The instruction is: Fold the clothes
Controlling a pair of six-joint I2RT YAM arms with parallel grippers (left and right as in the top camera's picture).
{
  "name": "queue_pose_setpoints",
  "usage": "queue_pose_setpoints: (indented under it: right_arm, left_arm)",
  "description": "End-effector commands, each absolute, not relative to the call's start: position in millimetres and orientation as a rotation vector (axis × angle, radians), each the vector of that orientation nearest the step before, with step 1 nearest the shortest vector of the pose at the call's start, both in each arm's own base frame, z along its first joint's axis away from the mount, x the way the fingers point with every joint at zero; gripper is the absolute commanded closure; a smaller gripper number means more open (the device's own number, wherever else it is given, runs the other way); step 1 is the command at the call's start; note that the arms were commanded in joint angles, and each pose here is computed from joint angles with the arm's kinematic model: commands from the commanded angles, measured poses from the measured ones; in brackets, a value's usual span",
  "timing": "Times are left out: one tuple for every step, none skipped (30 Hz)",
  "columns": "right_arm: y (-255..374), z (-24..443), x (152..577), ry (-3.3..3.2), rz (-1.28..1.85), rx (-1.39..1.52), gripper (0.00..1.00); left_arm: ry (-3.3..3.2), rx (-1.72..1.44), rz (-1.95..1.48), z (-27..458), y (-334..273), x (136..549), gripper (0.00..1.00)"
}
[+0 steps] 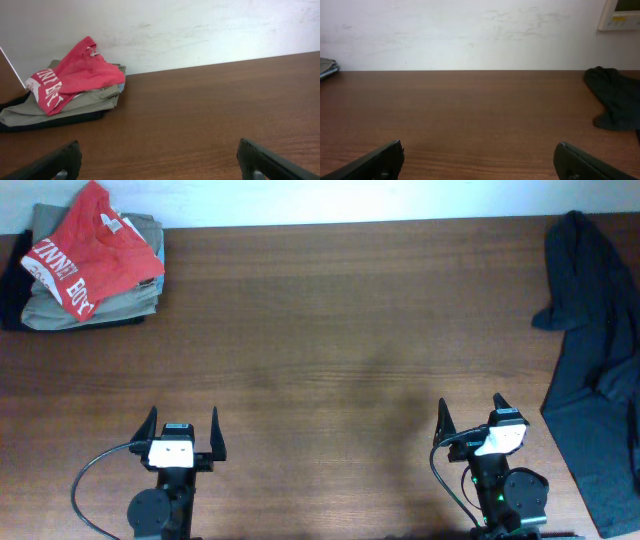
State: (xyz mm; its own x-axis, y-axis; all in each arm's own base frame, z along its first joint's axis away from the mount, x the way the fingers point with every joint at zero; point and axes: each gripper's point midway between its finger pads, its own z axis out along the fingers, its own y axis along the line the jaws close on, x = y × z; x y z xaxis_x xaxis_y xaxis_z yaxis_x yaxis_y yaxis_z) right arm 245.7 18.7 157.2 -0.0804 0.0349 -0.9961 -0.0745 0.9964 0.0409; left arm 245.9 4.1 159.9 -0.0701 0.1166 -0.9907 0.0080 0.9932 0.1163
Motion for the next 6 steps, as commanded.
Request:
queue_pose_setpoints:
  right_arm:
    - [21.9, 156.1, 245.1, 1.647, 0.098, -0.048, 0.01]
    - [21.9, 156.1, 245.1, 1.647, 0.098, -0.048, 0.01]
    - [21.9, 156.1, 245.1, 1.647, 0.098, -0.048, 0.01]
    - [21.9, 156.1, 245.1, 1.647, 0.098, -0.048, 0.01]
    - [21.9, 156.1, 245.1, 1.647, 0.098, -0.048, 0.01]
    - [21.9, 156.1, 245.1, 1.647, 0.098, -0.048, 0.01]
  left_arm:
    - [1.642, 0.103, 0.108, 157.6, 5.8, 245.9, 0.01]
    - [1.642, 0.103, 0.108, 157.6, 5.8, 245.9, 0.01]
    - [1.642, 0.103, 0.108, 157.6, 5.9, 245.9, 0.01]
    - [1.642, 0.103, 0.108, 157.6, 5.8, 245.9, 0.01]
    - [1.642, 0.103, 0.108, 157.6, 5.9, 245.9, 0.01]
    - [1.642, 0.103, 0.108, 157.6, 5.8, 245.9, 0.01]
